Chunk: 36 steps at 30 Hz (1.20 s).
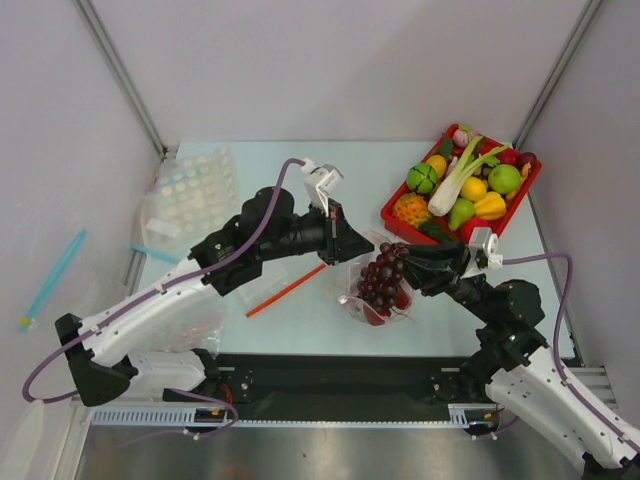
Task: Place the food in the zip-top bag and seal the zipper
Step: Place the fake fruit in the zipper food storage bag.
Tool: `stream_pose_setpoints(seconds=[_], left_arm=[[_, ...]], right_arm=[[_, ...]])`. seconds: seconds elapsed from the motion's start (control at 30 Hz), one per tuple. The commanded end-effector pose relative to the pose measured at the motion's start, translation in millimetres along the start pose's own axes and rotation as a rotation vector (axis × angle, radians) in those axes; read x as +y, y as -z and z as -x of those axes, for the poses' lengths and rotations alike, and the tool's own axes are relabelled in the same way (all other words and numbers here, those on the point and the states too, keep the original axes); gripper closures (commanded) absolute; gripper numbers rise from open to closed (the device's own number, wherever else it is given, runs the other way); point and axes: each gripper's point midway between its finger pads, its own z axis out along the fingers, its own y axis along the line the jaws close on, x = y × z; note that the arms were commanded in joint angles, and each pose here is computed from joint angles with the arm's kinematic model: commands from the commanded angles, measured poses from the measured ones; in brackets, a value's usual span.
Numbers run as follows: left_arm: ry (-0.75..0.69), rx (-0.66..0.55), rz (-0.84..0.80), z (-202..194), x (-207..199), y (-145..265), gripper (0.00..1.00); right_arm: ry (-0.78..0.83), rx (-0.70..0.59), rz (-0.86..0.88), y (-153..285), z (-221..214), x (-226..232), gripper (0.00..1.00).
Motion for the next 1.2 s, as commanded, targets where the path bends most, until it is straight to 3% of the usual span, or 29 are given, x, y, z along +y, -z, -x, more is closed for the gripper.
stream_pose_setpoints(seconds=[0.0, 0.43, 0.77, 0.9, 1.03, 1.13, 1.17], left_arm=[[-0.003, -0.094, -0.049, 37.7, -26.0, 15.4, 0.99], [-0.029, -0.136, 0.061, 51.2, -0.2, 17.9, 1.0], [-0.05, -0.141, 0.168, 51.0, 21.0, 18.0, 1.0], [-0.061, -0.169, 0.237, 54.9, 33.1, 23.3, 1.0], [-0.065, -0.205, 0.293, 60.1, 41.7, 30.3, 1.0], [-0.068, -0.224, 0.317, 62.5, 45.1, 35.3, 1.0], [-0.07, -0.228, 0.32, 63.2, 45.5, 36.1, 1.0]], right_arm=[[0.012, -0.017, 0.008, -2.7, 6.6, 1.6, 0.95], [0.015, 0.125, 0.116, -22.8, -26.3, 17.8, 0.92], [0.089, 0.381, -0.034, -50.6, -82.8, 4.1, 0.88], [0.089, 0.359, -0.044, -49.2, -76.1, 3.5, 0.78], [0.097, 0.32, -0.056, -44.0, -62.7, 3.3, 0.79], [0.097, 0.308, -0.073, -41.9, -58.3, 1.5, 0.69], [0.097, 0.312, -0.085, -41.8, -59.4, -1.0, 0.59]])
